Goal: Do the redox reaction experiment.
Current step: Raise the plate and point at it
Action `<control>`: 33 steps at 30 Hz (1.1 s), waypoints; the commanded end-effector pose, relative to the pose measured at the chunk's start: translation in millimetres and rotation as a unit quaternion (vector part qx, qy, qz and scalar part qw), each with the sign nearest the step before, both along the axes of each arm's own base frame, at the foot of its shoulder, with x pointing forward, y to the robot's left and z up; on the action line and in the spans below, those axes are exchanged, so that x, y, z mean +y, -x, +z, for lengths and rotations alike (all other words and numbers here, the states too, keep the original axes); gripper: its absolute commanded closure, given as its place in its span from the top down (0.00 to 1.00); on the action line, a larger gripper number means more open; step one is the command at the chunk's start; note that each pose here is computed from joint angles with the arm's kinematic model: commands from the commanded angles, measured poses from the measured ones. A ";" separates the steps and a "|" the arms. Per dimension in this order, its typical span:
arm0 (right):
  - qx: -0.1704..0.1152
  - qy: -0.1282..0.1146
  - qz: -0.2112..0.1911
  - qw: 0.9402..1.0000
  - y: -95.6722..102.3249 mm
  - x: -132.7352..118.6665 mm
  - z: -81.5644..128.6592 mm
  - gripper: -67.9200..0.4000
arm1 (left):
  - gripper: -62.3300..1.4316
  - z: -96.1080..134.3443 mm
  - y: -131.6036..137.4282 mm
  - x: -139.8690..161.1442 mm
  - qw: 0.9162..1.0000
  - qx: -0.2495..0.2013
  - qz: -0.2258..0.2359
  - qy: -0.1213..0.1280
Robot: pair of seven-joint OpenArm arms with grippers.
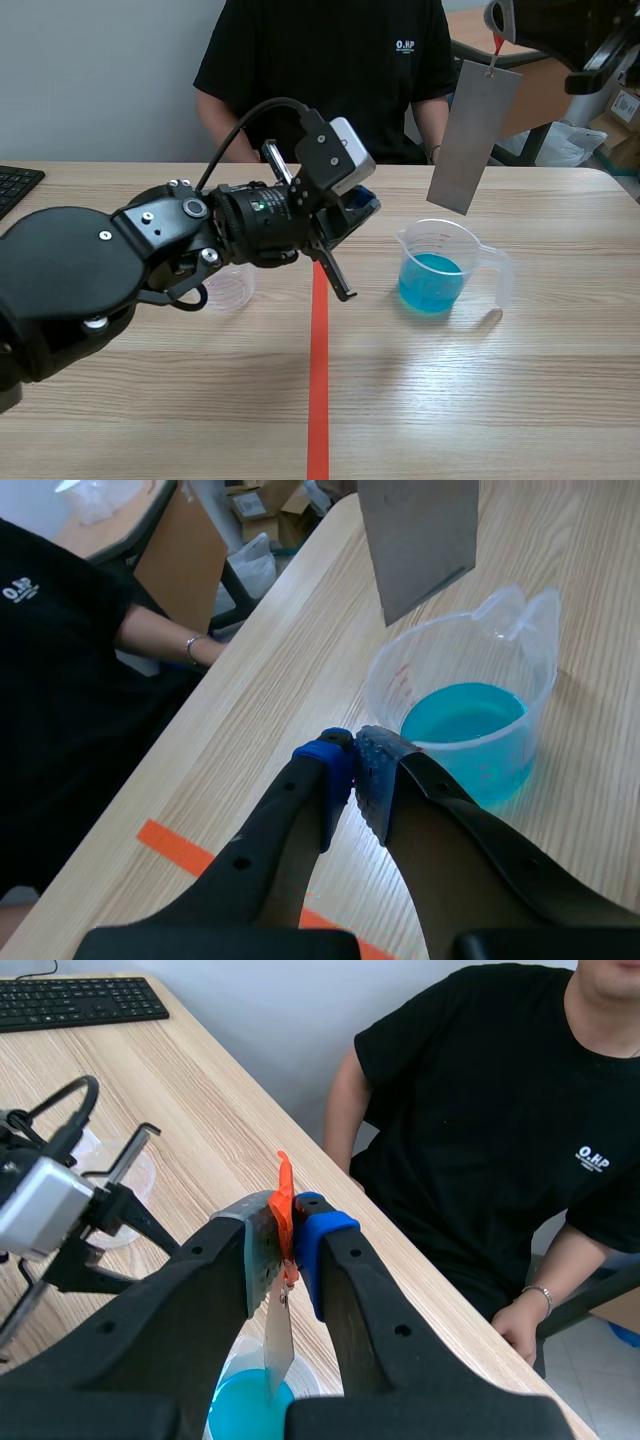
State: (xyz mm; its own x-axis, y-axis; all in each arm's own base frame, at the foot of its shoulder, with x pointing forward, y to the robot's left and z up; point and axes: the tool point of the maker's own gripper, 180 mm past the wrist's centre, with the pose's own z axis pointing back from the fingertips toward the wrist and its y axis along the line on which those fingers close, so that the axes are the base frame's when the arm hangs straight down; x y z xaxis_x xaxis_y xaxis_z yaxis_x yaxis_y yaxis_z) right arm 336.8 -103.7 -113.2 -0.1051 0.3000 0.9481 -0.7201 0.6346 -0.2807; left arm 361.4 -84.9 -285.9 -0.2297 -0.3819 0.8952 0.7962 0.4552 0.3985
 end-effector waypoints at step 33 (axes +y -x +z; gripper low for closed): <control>-0.020 0.000 0.005 1.000 0.6 -0.3 13.3 0.03 | 0.10 22.4 -12.6 -45.6 0.998 0.001 -0.016 0.060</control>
State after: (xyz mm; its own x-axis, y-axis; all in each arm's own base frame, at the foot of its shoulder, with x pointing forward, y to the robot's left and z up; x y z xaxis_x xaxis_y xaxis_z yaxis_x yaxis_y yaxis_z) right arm 336.8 -103.7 -113.3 -0.1051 0.3004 0.9480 -0.7200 0.6346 -0.2809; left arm 371.8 -120.7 -284.9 -0.1976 -0.3130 0.9290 0.8195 0.4673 0.3317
